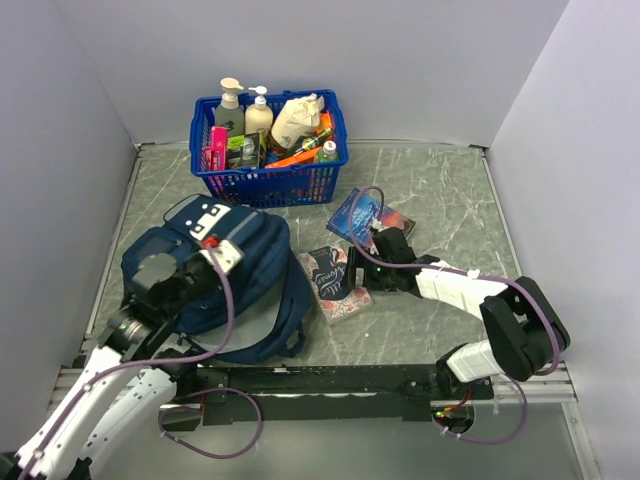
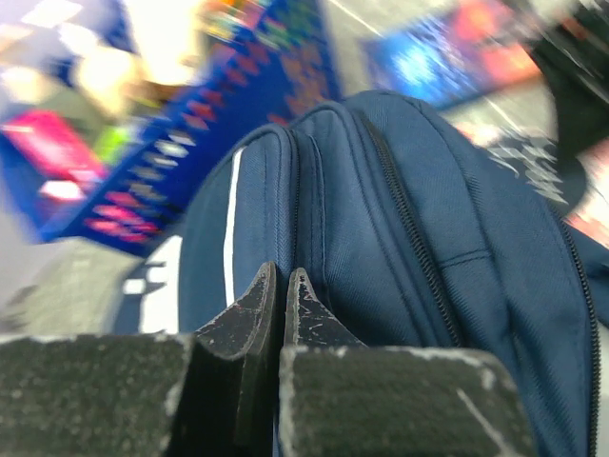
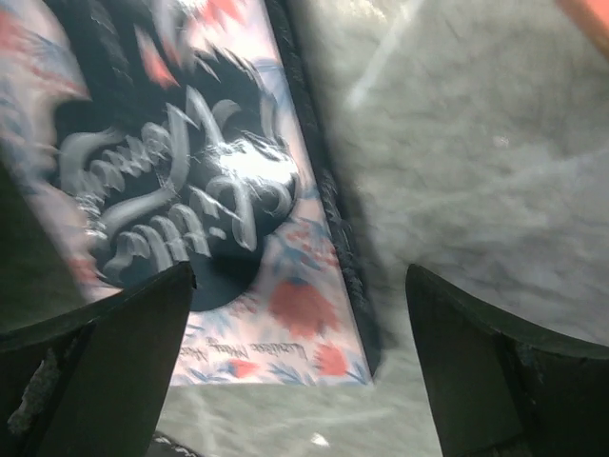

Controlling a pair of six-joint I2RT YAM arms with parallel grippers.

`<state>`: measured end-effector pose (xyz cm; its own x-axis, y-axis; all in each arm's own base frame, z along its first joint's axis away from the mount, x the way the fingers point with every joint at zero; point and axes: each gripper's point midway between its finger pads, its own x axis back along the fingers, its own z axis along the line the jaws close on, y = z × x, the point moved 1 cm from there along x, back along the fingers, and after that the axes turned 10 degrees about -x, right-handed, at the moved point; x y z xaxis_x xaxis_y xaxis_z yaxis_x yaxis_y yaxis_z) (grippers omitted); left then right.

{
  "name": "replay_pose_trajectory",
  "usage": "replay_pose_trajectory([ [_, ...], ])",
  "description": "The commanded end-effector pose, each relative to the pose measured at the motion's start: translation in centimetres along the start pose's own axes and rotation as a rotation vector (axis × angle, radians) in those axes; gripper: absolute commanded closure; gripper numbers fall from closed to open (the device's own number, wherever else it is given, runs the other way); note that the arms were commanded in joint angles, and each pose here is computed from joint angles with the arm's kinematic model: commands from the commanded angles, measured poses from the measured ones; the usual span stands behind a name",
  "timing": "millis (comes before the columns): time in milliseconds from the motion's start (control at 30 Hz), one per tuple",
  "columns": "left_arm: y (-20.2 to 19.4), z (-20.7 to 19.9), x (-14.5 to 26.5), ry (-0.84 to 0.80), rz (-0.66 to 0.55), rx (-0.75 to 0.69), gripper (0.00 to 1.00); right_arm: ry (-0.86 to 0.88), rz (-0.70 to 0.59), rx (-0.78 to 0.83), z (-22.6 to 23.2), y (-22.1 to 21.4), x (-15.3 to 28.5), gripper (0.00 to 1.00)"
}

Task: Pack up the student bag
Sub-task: Pick up the book from the center of the board.

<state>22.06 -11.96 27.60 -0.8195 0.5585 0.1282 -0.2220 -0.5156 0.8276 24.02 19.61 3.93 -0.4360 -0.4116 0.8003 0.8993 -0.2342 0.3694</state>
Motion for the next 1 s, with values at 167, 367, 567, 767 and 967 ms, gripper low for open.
replay_pose_trajectory([
  [167,-3.4,-6.3,-5.1,-0.277,-0.001,0.019,0.99,0.220,-0.027,-0.088,3.4,0.6,-0.8,0.01],
  [367,-7.0,-11.2,-6.8,-0.385,0.051,-0.085,0.99,0.344,0.002,-0.178,5.1,0.0,-0.5,0.05],
  [567,-11.1,-14.0,-7.3,-0.418,0.170,-0.169,0.99,0.502,0.080,-0.307,6.9,-0.3,0.1,0.06],
  [767,-12.7,-15.8,-6.8,-0.456,0.200,-0.197,0.99,0.748,0.142,-0.419,9.8,-0.2,1.5,0.11],
  [967,-12.5,-16.8,-6.8,-0.493,0.175,-0.204,0.99,0.944,0.142,-0.447,11.9,0.6,4.0,0.16],
])
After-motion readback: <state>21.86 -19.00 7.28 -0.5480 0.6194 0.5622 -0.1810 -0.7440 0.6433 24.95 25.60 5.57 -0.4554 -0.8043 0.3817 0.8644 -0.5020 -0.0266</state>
